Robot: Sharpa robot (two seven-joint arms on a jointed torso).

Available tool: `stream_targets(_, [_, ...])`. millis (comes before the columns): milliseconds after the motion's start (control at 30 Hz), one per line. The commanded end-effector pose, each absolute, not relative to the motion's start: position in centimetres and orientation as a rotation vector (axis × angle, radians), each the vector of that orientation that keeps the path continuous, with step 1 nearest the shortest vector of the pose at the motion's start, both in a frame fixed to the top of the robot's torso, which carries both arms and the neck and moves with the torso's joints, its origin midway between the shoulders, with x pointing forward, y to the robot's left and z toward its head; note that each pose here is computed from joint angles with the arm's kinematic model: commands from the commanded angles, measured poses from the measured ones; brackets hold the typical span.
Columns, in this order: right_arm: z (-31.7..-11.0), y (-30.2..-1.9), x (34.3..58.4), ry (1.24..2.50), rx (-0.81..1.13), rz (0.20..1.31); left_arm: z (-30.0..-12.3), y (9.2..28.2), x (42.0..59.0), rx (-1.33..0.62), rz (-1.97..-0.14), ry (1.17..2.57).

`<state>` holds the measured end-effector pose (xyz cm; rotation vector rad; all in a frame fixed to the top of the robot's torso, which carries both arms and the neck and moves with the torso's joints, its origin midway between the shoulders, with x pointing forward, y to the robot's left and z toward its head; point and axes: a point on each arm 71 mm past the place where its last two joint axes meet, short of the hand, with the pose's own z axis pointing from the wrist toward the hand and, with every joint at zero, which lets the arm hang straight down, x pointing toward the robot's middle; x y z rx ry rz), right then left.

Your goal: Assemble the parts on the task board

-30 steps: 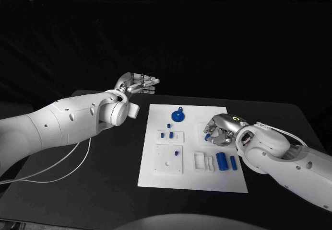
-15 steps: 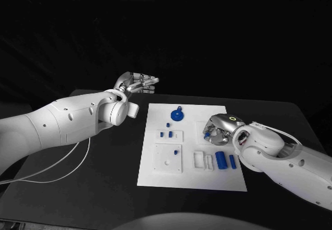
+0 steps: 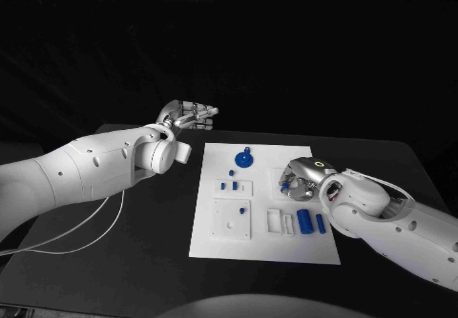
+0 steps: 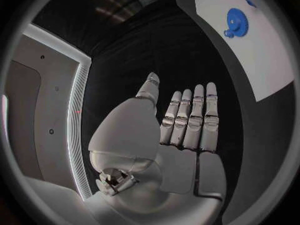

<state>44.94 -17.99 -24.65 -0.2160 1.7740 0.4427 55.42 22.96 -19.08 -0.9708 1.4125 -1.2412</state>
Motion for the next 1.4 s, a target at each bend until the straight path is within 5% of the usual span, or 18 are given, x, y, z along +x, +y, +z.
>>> stream_targets(33, [-25.0,-17.6,44.5,1.763,-0.229,0.459,-19.0,22.8,55.4,-0.974,-1.26,1.415])
stream_targets(833, [-18.2,-14.6,42.9,1.631,-0.212,0.684,-19.1,24.1,56.1,-0.992,-1.231,1.392])
stream_targets(1400, [-21.2,-7.5,39.7,1.665,-0.346,0.868,-19.1,23.1,56.0,-0.984,-1.255,1.404])
